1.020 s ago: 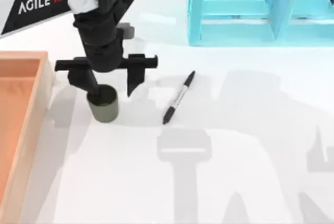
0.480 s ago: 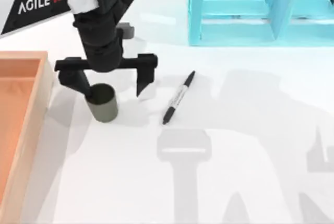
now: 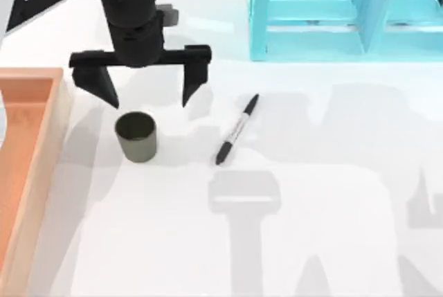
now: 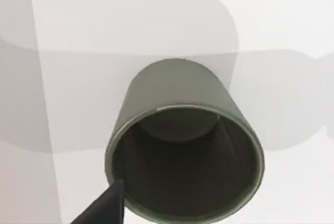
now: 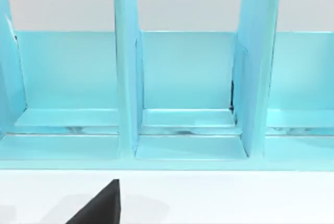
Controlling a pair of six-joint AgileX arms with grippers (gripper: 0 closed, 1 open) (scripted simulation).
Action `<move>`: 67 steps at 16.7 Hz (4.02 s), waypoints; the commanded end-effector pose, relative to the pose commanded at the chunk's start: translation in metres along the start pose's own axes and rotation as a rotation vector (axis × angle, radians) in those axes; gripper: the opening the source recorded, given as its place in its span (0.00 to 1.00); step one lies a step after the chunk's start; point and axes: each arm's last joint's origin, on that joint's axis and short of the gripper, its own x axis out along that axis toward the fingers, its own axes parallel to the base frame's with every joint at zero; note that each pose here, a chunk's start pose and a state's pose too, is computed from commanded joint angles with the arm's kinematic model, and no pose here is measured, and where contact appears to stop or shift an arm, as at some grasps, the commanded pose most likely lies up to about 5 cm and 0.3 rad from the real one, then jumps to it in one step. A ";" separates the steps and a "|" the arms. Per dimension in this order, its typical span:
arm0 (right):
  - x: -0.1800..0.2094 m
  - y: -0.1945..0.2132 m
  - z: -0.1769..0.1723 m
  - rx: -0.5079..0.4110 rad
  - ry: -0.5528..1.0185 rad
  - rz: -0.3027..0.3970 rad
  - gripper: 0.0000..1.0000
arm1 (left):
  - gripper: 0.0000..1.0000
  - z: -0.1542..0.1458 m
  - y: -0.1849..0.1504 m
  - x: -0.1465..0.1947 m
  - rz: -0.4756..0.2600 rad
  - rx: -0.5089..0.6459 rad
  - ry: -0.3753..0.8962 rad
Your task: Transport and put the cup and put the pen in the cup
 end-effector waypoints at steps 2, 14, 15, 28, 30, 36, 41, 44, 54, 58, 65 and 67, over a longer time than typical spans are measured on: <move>0.000 0.000 0.000 0.000 0.000 0.000 1.00 | 1.00 0.003 -0.003 -0.032 -0.006 0.002 -0.015; 0.000 0.000 0.000 0.000 0.000 0.000 1.00 | 1.00 -0.016 0.003 -0.113 -0.014 0.007 -0.036; 0.000 0.000 0.000 0.000 0.000 0.000 1.00 | 1.00 -0.015 0.001 -0.112 -0.012 0.011 -0.037; 0.000 0.000 0.000 0.000 0.000 0.000 1.00 | 1.00 -0.027 -0.152 0.028 0.216 0.467 -0.157; 0.000 0.000 0.000 0.000 0.000 0.000 1.00 | 1.00 -0.027 -0.151 0.027 0.214 0.462 -0.155; 0.000 0.000 0.000 0.000 0.000 0.000 1.00 | 1.00 -0.015 -0.146 0.072 0.215 0.466 -0.158; 0.000 0.000 0.000 0.000 0.000 0.000 1.00 | 1.00 -0.008 -0.136 0.123 0.216 0.467 -0.158; 0.000 0.000 0.000 0.000 0.000 0.000 1.00 | 1.00 -0.008 -0.135 0.125 0.216 0.467 -0.157; 0.000 0.000 0.000 0.000 0.000 0.000 1.00 | 0.32 -0.008 -0.135 0.125 0.216 0.467 -0.157; 0.000 0.000 0.000 0.000 0.000 0.000 1.00 | 0.02 -0.008 -0.135 0.125 0.216 0.467 -0.157; 0.000 0.000 0.000 0.000 0.000 0.000 1.00 | 0.00 -0.008 -0.135 0.125 0.216 0.467 -0.157; 0.000 0.000 0.000 0.000 0.000 0.000 1.00 | 0.00 -0.018 -0.147 0.092 0.125 0.461 -0.181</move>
